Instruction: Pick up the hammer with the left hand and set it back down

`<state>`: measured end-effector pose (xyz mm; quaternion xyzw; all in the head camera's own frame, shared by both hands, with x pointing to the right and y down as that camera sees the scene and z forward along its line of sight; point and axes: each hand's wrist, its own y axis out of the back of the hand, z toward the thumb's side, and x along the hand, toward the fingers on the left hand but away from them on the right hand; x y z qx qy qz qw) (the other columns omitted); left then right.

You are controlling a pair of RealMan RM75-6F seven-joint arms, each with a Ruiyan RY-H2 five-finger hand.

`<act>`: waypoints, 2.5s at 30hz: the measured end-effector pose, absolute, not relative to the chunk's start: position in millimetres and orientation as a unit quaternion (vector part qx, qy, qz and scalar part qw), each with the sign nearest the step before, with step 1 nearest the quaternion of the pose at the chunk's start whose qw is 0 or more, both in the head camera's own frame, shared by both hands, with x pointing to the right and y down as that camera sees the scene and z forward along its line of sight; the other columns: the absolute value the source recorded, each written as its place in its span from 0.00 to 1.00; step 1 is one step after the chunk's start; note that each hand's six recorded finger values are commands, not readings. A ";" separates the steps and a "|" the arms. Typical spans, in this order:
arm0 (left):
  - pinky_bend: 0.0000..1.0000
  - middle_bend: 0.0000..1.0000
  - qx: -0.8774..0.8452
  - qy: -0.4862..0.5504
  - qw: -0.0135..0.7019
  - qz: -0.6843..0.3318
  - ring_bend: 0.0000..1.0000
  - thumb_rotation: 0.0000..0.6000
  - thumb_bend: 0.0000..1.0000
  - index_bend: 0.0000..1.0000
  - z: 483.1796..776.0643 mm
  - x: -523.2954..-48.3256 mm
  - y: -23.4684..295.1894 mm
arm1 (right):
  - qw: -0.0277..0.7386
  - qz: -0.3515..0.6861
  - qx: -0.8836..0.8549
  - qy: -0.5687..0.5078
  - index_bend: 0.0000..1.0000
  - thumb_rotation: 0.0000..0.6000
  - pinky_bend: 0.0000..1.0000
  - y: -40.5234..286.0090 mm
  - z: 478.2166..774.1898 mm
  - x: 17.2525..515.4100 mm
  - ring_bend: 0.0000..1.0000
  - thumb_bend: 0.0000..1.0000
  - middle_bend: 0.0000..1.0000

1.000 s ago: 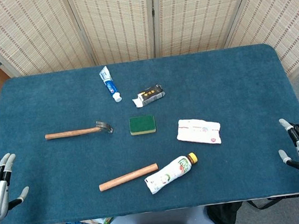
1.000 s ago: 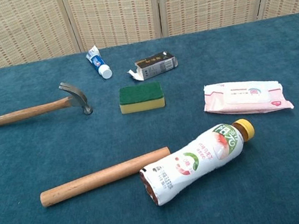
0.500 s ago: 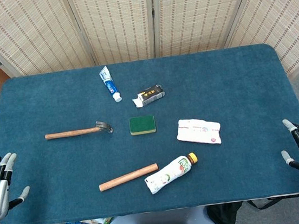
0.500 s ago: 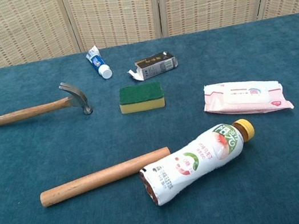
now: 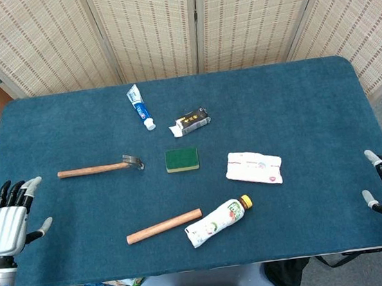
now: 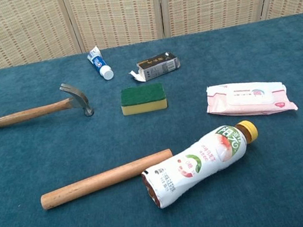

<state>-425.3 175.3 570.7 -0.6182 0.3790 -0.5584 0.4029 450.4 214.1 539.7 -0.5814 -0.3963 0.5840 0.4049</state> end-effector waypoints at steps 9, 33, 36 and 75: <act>0.00 0.22 -0.641 0.356 0.397 -0.552 0.16 1.00 0.21 0.15 593.2 -397.8 140.0 | 0.404 0.584 -0.582 -0.396 0.10 1.00 0.18 214.2 539.5 452.5 0.19 0.30 0.21; 0.00 0.21 -0.648 0.260 0.347 -0.626 0.16 1.00 0.22 0.17 688.3 -327.7 74.3 | 0.395 0.592 -0.581 -0.395 0.10 1.00 0.18 217.0 540.7 460.0 0.19 0.30 0.21; 0.00 0.21 -0.644 0.247 0.348 -0.635 0.16 1.00 0.22 0.17 696.3 -320.7 70.4 | 0.393 0.593 -0.580 -0.397 0.10 1.00 0.18 217.8 540.8 461.4 0.19 0.30 0.21; 0.00 0.35 -0.631 0.177 0.313 -0.687 0.21 1.00 0.41 0.31 754.4 -285.9 64.5 | 0.378 0.606 -0.573 -0.403 0.10 1.00 0.18 221.5 541.1 474.0 0.19 0.30 0.21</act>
